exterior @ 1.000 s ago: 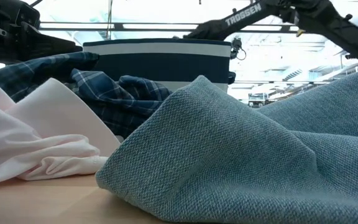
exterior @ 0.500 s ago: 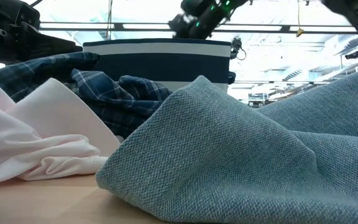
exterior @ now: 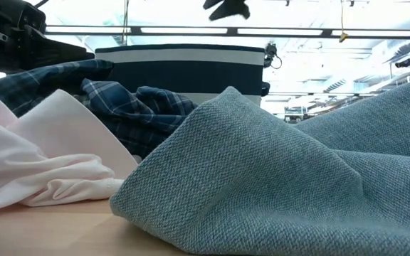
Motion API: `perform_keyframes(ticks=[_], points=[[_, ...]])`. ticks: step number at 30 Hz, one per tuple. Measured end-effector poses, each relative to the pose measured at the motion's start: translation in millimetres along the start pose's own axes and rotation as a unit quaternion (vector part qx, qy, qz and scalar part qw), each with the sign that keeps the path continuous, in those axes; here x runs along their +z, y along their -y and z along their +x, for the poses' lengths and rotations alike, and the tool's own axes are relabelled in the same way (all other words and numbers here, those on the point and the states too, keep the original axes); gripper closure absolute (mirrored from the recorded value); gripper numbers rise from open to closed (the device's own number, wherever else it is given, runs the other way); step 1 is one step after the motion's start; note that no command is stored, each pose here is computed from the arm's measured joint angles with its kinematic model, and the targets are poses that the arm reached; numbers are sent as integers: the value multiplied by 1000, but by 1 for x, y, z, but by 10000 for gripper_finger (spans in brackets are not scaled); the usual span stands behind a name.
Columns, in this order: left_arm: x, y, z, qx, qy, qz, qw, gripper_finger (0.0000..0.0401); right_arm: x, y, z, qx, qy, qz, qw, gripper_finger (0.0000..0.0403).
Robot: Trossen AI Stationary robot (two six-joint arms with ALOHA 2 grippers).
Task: Sort clothes
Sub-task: Put the blue jeans into the blue laundry bin
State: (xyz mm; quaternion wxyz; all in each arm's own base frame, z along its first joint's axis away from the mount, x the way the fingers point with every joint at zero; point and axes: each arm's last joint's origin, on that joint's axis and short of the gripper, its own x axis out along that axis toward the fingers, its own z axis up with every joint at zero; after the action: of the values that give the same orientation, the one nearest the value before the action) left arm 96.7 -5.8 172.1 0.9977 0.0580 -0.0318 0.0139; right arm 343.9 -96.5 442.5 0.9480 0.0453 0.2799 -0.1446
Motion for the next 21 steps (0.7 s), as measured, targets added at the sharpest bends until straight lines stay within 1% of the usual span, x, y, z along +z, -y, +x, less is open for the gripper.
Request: perform_keyframes(ticks=[2,8,12,16,21], points=[[0,0,0,0,0,0,1000,270,-2,-5,-10,-12,-8,-7,1000,194],[0,0,0,0,0,0,1000,270,-7,-21,-33,13,-25,-21,999,195],[0,0,0,0,0,0,1000,270,-18,-28,-39,23,-35,-27,999,199],[0,0,0,0,0,0,1000,270,-38,-30,-43,21,-38,-15,999,204],[0,0,0,0,0,0,1000,270,-78,-33,-45,22,-38,17,999,209]])
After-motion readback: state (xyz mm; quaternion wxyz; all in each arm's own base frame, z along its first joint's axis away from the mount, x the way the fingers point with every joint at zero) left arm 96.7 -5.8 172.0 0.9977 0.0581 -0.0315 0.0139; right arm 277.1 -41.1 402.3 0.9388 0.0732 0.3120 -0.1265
